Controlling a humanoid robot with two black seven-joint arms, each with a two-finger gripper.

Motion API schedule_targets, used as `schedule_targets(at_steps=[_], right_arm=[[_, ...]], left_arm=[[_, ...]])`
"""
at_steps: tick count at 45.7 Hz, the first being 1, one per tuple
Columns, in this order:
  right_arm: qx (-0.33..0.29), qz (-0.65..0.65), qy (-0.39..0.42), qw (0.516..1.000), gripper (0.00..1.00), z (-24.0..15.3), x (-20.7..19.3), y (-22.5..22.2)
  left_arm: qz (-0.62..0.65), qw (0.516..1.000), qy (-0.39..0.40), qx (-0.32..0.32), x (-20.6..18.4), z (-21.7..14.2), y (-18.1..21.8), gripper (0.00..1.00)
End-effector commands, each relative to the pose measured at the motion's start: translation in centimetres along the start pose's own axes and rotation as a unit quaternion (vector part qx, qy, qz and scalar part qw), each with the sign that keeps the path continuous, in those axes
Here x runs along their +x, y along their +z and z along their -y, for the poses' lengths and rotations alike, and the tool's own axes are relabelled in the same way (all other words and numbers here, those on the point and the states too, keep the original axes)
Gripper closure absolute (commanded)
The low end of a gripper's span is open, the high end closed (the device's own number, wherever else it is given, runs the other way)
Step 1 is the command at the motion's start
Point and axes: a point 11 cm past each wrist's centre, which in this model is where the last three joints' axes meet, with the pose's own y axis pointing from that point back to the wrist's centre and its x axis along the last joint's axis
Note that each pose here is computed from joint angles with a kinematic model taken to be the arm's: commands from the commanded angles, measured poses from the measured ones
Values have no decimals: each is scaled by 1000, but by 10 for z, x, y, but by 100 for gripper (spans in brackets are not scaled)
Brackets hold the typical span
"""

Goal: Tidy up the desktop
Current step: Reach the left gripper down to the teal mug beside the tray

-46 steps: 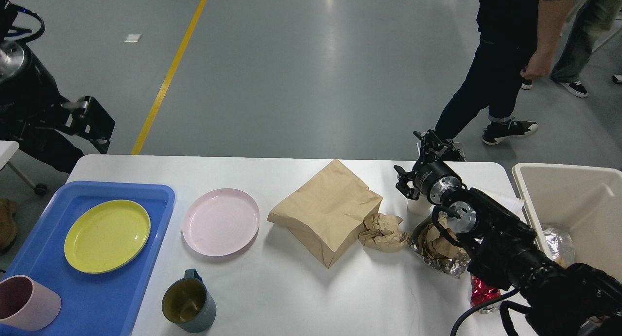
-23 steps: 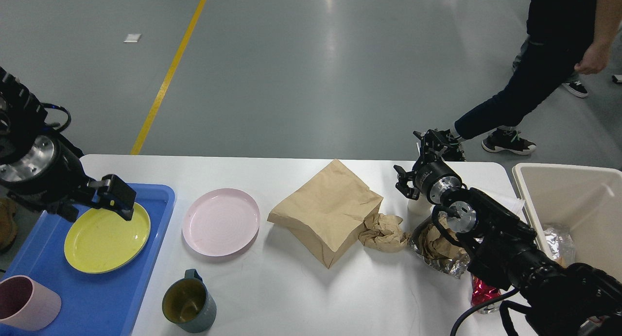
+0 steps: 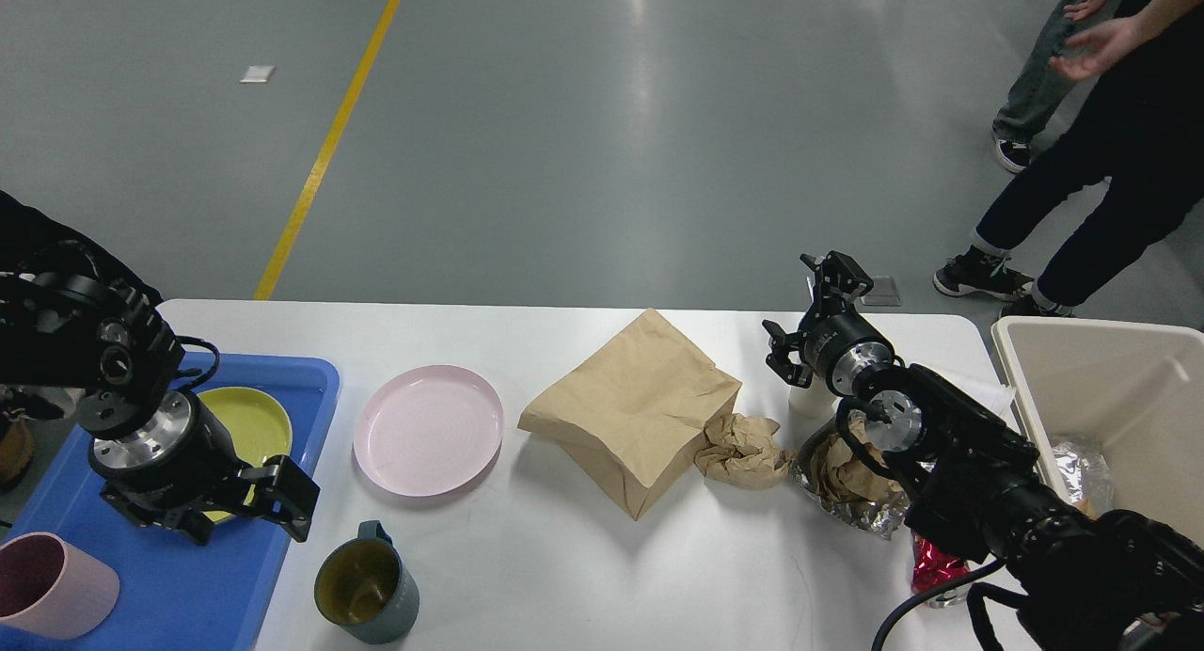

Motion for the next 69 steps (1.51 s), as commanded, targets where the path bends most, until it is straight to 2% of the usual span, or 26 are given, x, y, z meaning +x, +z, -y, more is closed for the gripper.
schedule_targets(at_steps=[1,15,30,50,69], right_arm=[[0,0,0,1000,0,0,0,0],[0,0,0,1000,0,0,0,0],[0,0,0,1000,0,0,0,0],[0,0,0,1000,0,0,0,0],[0,0,0,1000,0,0,0,0]], left_arm=[[23,999,-19,20,-3,18,7,5],[101,993,-23,61,1,33,24,5],[93,990,34,102,14,46,24,5],[29,997,13,69,7,49,25,5],[17,997,-3,73,-4,72,19,5]])
